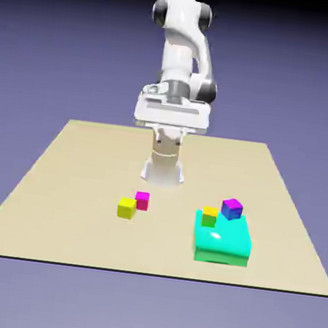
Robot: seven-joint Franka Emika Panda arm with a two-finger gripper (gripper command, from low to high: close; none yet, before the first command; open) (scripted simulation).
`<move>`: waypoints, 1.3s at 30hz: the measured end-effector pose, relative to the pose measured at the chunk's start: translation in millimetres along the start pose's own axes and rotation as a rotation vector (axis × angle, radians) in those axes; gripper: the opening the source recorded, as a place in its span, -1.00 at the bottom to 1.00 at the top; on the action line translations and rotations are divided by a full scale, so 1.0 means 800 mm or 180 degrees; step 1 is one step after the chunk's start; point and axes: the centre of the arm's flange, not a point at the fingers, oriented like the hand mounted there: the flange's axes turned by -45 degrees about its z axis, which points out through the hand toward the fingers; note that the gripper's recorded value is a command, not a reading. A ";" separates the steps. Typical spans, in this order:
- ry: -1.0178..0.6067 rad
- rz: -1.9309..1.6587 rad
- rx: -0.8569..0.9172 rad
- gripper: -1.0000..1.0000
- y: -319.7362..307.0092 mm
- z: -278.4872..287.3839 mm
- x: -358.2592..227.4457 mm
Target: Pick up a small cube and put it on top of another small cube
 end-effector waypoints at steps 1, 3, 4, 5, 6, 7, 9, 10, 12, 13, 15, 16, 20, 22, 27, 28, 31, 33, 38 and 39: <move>-0.0300 0.0017 -0.0023 0.00 0.009 0.024 -0.024; -0.0901 0.0060 -0.0052 0.00 0.025 0.064 -0.078; -0.1201 0.0085 -0.0058 0.00 0.032 0.081 -0.107; -0.1501 0.0112 -0.0058 0.00 0.039 0.095 -0.136; -0.1801 0.0142 -0.0052 0.00 0.045 0.108 -0.167; -0.2099 0.0174 -0.0039 0.00 0.050 0.117 -0.198; -0.2695 0.0243 0.0006 0.00 0.058 0.129 -0.261; -0.2992 0.0279 0.0038 0.00 0.060 0.131 -0.292; -0.3218 0.0308 0.0067 0.00 0.061 0.131 -0.316; -0.3218 0.0308 0.0065 0.00 0.061 0.138 -0.323; -0.3218 0.0307 0.0063 0.00 0.061 0.152 -0.338; -0.3219 0.0312 0.0061 0.00 0.061 0.158 -0.345; -0.3218 0.0307 0.0066 0.00 0.057 0.180 -0.378; -0.3218 0.0308 0.0067 -1.00 0.057 0.184 -0.385; -0.3219 0.0310 0.0062 -1.00 0.060 0.163 -0.351; -0.3219 0.0306 0.0064 -1.00 0.060 0.157 -0.343; -0.3218 0.0309 0.0068 -1.00 0.061 0.137 -0.321; -0.3218 0.0310 0.0070 -1.00 0.061 0.131 -0.316; -0.3140 -0.1094 0.0319 -1.00 -0.027 0.152 -0.219; -0.3114 -0.1372 0.0369 -1.00 -0.050 0.152 -0.202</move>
